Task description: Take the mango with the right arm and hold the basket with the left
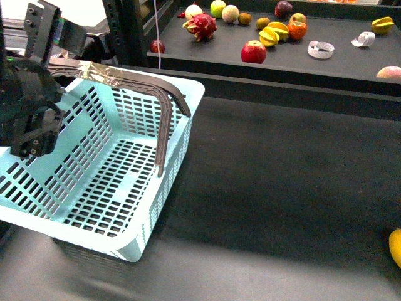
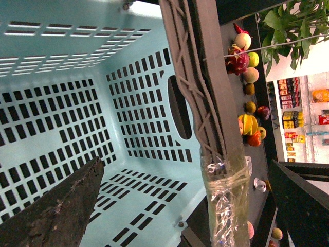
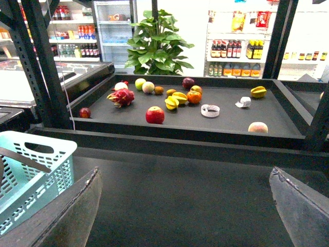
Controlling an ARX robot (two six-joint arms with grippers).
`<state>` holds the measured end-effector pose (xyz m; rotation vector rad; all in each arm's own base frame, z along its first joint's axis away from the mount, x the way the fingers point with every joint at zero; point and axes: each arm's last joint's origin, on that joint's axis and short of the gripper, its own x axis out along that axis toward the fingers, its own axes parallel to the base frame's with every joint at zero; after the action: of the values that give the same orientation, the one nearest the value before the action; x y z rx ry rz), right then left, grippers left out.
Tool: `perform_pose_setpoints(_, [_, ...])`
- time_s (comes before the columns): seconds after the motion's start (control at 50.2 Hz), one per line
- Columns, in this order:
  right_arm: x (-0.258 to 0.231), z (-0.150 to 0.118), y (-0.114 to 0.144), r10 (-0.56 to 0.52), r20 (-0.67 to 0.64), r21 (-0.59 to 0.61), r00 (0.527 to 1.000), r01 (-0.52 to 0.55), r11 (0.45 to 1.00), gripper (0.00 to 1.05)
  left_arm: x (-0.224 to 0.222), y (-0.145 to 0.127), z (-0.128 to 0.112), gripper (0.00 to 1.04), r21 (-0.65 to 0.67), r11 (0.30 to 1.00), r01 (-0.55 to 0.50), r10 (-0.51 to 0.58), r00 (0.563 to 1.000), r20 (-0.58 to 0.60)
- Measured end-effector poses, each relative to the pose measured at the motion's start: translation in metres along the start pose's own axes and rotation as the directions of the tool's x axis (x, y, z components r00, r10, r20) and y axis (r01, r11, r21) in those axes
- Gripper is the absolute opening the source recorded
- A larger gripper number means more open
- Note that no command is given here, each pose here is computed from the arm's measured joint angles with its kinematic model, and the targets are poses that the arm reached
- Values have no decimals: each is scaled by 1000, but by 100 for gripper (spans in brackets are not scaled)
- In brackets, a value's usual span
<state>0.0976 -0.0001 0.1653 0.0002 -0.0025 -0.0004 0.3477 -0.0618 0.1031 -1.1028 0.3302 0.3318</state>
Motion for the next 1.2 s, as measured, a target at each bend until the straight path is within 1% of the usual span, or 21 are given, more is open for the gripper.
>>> perform_pose_setpoints(0.199, [0, 0, 0, 0, 0, 0, 1000, 0, 1000, 97, 31, -17, -14, 97, -20, 999, 25, -26, 999, -33])
perform_pose_setpoints(0.339, [0, 0, 0, 0, 0, 0, 1000, 0, 1000, 97, 49, -29, -16, 97, -32, 998, 51, -52, 998, -36])
perform_pose_setpoints(0.438, [0, 0, 0, 0, 0, 0, 1000, 0, 1000, 97, 59, -29, -17, 96, -39, 998, 53, -54, 998, -38])
perform_pose_setpoints(0.478, [0, 0, 0, 0, 0, 0, 1000, 0, 1000, 97, 62, -29, -17, 91, -40, 998, 52, -54, 998, -40])
perform_pose_setpoints(0.518, [0, 0, 0, 0, 0, 0, 1000, 0, 1000, 97, 64, -28, -17, 80, -41, 998, 51, -53, 998, -39])
perform_pose_setpoints(0.538, [0, 0, 0, 0, 0, 0, 1000, 0, 1000, 97, 64, -28, -17, 78, -42, 998, 52, -53, 998, -38])
perform_pose_setpoints(0.638, [0, 0, 0, 0, 0, 0, 1000, 0, 1000, 97, 65, -28, -16, 60, -45, 997, 63, -65, 997, -35])
perform_pose_setpoints(0.677, [0, 0, 0, 0, 0, 0, 1000, 0, 1000, 97, 65, -29, -16, 49, -47, 997, 68, -70, 997, -34])
perform_pose_setpoints(0.697, [0, 0, 0, 0, 0, 0, 1000, 0, 1000, 97, 65, -29, -16, 46, -47, 996, 71, -72, 997, -36])
perform_pose_setpoints(0.717, [0, 0, 0, 0, 0, 0, 1000, 0, 1000, 97, 64, -28, -16, 38, -46, 996, 71, -73, 997, -40])
perform_pose_setpoints(0.797, [0, 0, 0, 0, 0, 0, 1000, 0, 1000, 97, 64, -25, -18, 24, -39, 997, 68, -70, 996, -60])
perform_pose_setpoints(0.837, [0, 0, 0, 0, 0, 0, 1000, 0, 1000, 97, 63, -25, -18, 20, -62, 996, 66, -71, 995, -66])
perform_pose_setpoints(0.877, [0, 0, 0, 0, 0, 0, 1000, 0, 1000, 97, 63, -24, -18, 17, -61, 996, 69, -73, 994, -77])
perform_pose_setpoints(0.936, [0, 0, 0, 0, 0, 0, 1000, 0, 1000, 97, 60, -26, -18, 17, -44, 996, 78, -82, 992, -91])
perform_pose_setpoints(1.076, [0, 0, 0, 0, 0, 0, 1000, 0, 1000, 97, 47, -25, -23, 16, 41, 993, 113, -106, 983, -153])
perform_pose_setpoints(1.136, [0, 0, 0, 0, 0, 0, 1000, 0, 1000, 97, 40, -27, -26, 16, 84, 986, 145, -127, 974, -188])
perform_pose_setpoints(1.196, [0, 0, 0, 0, 0, 0, 1000, 0, 1000, 97, 29, -30, -32, 16, 146, 969, 201, -164, 959, -229])
